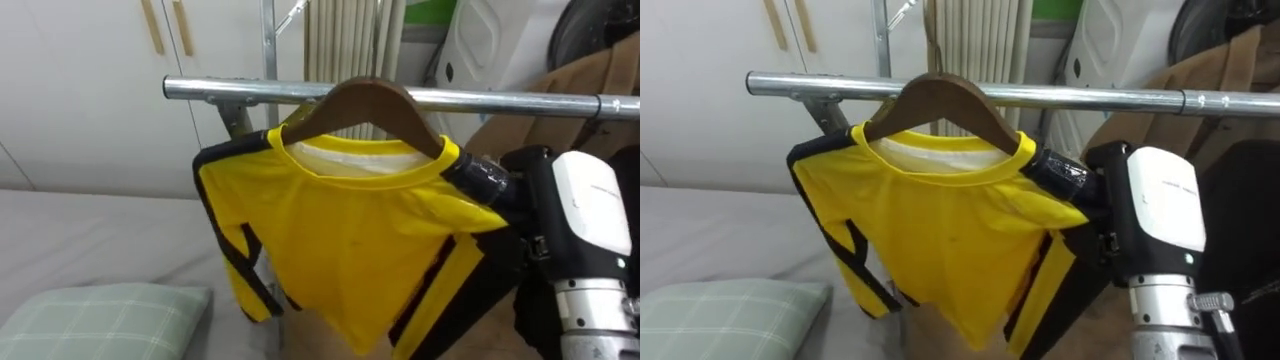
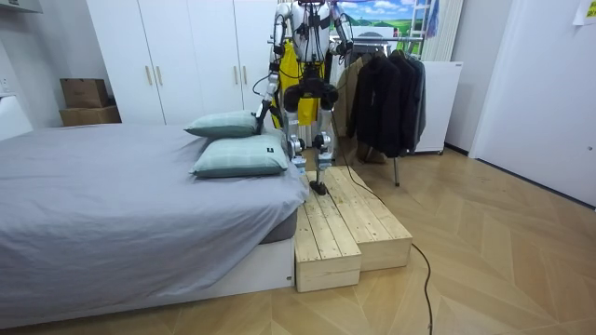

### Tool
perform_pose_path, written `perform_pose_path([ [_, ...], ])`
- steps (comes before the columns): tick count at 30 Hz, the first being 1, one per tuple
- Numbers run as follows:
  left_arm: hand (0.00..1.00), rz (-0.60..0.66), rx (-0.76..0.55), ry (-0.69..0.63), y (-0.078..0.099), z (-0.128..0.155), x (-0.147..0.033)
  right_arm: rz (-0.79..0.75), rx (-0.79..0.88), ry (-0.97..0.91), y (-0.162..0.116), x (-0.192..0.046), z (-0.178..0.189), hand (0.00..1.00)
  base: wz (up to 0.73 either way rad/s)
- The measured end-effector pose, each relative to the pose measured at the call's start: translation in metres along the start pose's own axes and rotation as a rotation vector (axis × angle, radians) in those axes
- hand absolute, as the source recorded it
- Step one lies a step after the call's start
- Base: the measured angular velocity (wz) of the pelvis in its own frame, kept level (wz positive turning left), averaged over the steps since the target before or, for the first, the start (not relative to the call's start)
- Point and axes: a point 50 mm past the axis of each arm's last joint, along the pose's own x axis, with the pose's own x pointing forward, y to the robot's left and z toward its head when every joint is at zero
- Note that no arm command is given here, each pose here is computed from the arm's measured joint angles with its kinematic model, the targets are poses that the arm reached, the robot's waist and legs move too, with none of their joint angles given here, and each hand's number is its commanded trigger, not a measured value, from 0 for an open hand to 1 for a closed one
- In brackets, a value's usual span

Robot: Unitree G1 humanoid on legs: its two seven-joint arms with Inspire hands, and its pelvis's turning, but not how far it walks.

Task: Hang clothes

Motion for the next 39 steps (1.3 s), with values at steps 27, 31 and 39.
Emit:
perform_pose_path([
  [27,0.00,0.040,0.004,-0.022,0.006,-0.005,0.000,0.154,0.129,0.162,0.023,-0.001,-0.029,1.00,0.02],
  [31,0.00,0.041,0.000,-0.023,0.006,-0.004,0.000,0.191,0.148,0.192,0.028,-0.003,-0.034,1.00,0.00],
  [39,0.00,0.042,0.025,-0.031,0.008,-0.004,0.000,0.236,0.144,0.257,0.036,-0.008,-0.048,1.00,0.00],
])
